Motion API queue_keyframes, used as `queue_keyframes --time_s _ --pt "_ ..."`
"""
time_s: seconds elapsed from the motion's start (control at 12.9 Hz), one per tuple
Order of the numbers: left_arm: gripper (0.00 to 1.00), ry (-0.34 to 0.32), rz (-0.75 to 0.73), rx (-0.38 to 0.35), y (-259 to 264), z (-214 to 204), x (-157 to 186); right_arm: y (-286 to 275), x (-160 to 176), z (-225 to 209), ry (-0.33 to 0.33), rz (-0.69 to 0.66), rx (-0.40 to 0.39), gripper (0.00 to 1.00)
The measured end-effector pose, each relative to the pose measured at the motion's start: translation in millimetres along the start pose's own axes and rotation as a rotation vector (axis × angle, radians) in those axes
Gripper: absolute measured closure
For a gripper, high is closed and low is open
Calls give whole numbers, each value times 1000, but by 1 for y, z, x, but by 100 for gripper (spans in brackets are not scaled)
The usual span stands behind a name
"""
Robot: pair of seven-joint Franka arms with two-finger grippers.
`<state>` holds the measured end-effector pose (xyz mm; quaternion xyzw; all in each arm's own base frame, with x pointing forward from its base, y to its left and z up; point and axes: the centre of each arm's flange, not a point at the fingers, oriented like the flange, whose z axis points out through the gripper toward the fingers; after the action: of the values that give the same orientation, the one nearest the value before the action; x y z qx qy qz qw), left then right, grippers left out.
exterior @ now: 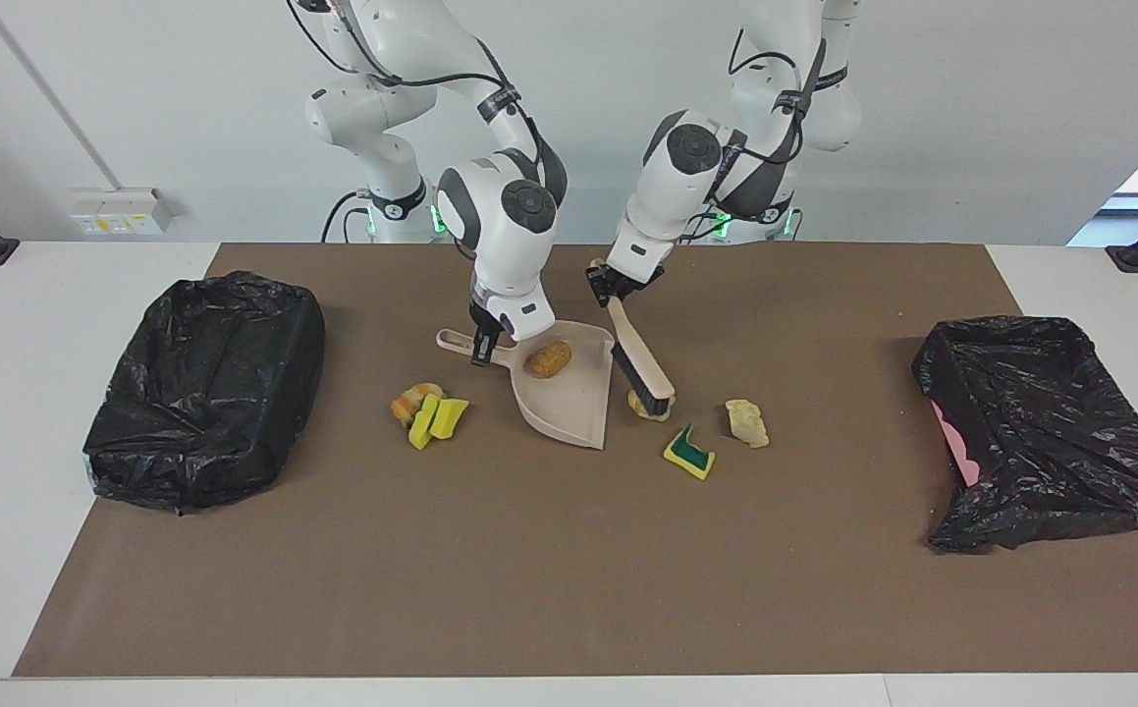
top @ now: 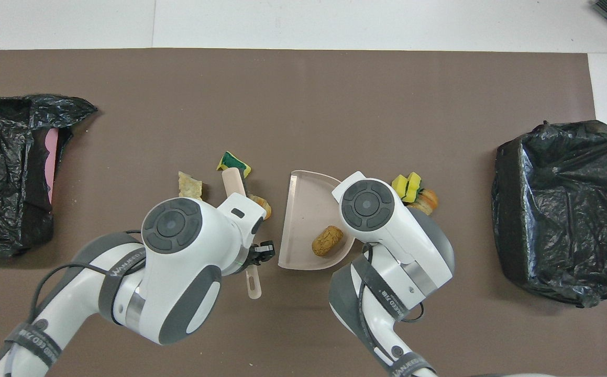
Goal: Sweep and dump trash in bin
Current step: 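Sweep the green sponge and bread into the dustpan with the left gripper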
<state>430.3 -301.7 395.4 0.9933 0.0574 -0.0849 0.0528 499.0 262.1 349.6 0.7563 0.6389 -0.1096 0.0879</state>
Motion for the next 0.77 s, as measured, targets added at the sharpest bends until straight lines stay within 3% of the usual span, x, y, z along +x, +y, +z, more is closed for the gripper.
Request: queue_keyframes --time_s 0.46,0.77 --pt "74 -11 126 164 -112 -25 78 -1 2 2 15 53 -12 67" --pt "74 -42 198 192 -164 -11 106 -4 5 3 23 69 -14 67"
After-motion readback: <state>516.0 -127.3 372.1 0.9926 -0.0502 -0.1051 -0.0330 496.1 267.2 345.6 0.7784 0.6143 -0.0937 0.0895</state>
